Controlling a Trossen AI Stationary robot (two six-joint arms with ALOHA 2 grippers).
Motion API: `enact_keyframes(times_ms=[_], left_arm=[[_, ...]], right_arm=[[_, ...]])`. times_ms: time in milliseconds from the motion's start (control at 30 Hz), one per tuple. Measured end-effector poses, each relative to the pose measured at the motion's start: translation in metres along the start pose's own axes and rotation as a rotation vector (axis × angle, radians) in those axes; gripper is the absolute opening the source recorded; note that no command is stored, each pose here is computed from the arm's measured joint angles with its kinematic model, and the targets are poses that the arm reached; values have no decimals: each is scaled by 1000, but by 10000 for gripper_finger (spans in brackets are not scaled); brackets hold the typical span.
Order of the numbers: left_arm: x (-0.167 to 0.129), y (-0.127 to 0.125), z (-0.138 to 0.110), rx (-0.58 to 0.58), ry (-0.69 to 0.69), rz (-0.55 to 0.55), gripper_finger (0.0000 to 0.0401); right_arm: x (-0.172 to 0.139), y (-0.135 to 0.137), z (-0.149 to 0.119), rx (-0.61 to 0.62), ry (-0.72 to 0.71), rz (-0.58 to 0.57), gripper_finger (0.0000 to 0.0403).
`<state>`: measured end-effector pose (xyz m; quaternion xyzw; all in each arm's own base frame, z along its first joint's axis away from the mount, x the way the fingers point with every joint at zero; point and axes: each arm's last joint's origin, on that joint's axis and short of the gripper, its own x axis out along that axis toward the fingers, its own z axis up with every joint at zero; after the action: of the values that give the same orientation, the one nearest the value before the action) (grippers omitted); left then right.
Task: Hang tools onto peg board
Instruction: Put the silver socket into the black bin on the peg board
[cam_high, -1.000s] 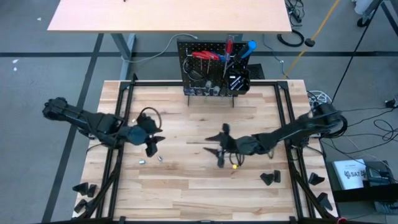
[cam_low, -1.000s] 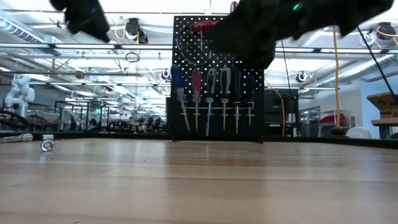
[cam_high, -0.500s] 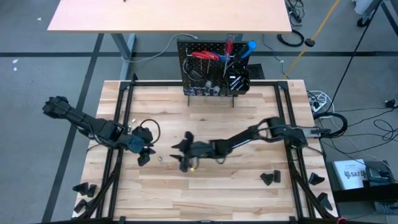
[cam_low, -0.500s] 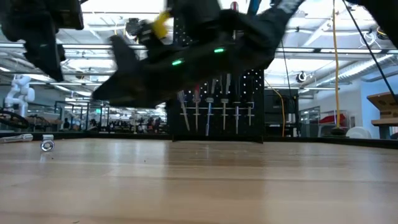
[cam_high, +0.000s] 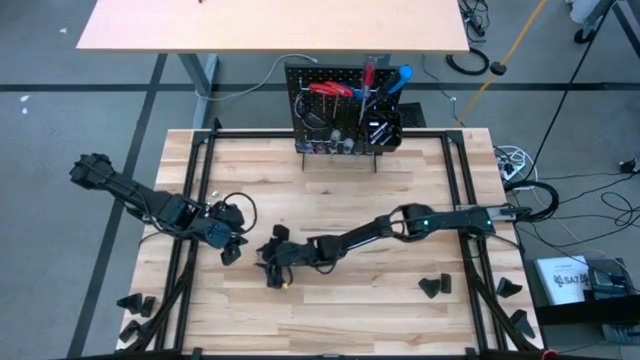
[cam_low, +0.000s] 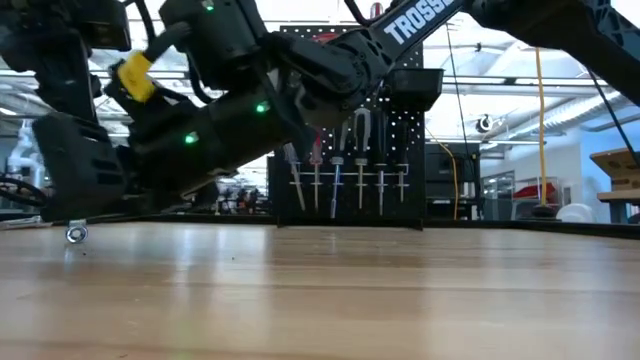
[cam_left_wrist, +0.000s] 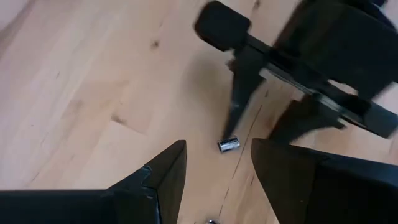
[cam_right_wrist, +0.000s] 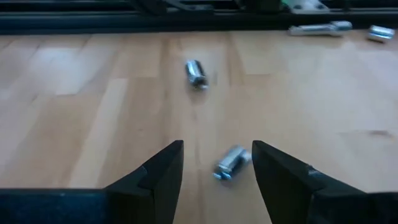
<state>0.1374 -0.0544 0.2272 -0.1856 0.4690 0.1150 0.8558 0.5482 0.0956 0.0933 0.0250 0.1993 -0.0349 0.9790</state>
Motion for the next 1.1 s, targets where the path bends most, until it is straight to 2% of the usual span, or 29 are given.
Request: enact_keyframes(times_ms=[167, 333, 533, 733, 900, 1100], left_arm=[[0, 0, 0, 1, -14, 13, 189], [0, -1, 3, -6, -45, 8, 189], [0, -3, 5, -11, -75, -1, 189], [0, -3, 5, -12, -78, -3, 189], [0, -4, 6, -10, -85, -12, 189], [0, -4, 6, 10, -83, -18, 189]], right_arm=[[5, 4, -4, -16, -8, -8, 183], [8, -2, -10, -1, 10, -84, 183], [14, -8, -19, 6, 15, -89, 178], [15, -8, -21, -25, 12, -69, 126], [16, -7, -22, -82, 15, -27, 41], [16, -7, -22, -120, 7, -23, 37]])
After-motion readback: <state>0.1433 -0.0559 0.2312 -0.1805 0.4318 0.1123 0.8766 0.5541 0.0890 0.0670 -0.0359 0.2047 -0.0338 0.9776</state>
